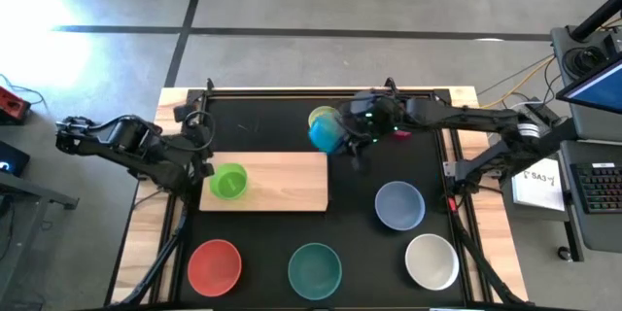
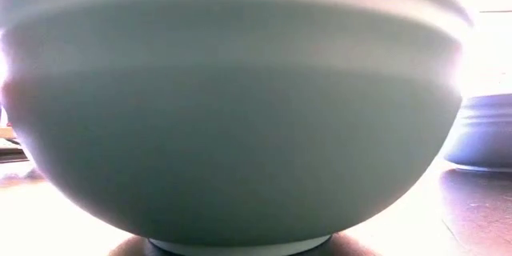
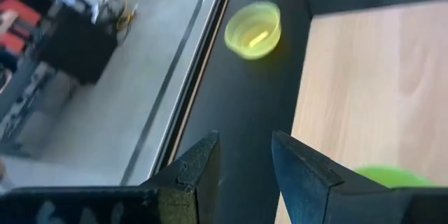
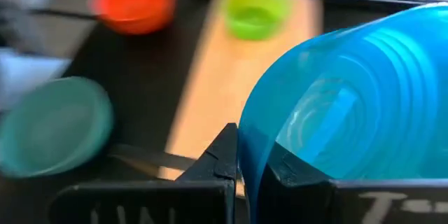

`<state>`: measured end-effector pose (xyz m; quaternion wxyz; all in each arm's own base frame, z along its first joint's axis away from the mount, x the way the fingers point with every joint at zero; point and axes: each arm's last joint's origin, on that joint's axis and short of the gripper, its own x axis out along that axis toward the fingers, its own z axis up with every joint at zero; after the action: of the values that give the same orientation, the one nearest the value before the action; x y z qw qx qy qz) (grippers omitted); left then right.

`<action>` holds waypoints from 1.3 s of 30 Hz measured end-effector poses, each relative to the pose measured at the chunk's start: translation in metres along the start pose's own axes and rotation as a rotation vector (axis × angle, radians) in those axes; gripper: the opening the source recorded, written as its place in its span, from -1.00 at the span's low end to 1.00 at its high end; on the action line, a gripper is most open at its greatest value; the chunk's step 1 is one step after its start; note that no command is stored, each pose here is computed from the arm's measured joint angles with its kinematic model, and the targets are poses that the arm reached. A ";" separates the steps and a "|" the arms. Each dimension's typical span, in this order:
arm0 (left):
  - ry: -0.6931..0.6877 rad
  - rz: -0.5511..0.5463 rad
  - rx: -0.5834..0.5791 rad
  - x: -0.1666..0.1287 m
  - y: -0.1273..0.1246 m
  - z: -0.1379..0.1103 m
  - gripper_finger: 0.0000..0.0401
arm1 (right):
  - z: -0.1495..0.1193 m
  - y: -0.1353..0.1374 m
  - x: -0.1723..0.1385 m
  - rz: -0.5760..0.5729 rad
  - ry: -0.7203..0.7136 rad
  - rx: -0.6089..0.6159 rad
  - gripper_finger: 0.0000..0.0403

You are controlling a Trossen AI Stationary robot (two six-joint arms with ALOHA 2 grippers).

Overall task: Place and stack bowls onto a shelf
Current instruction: Stack the small blue bowl on top of the small green bowl on the shelf

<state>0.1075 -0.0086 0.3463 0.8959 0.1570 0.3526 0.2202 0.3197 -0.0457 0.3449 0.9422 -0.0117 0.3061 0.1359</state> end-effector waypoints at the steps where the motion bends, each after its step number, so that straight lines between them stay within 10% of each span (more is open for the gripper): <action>1: -0.018 -0.016 0.009 0.000 -0.001 0.002 -0.43 | 0.002 -0.001 0.008 0.066 -0.003 -0.021 -0.96; 11: -0.290 -0.434 0.111 -0.003 -0.015 0.031 -0.43 | 0.013 -0.017 0.067 0.518 -0.013 -0.134 -0.96; 39: -0.730 -0.443 0.263 0.046 -0.063 0.029 -0.43 | 0.052 0.000 0.099 0.693 -0.014 -0.507 -0.96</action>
<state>0.1761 -0.0432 0.3136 0.9597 0.2575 0.0635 -0.0933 0.4266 -0.0157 0.3293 0.8103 -0.1384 0.2426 0.5152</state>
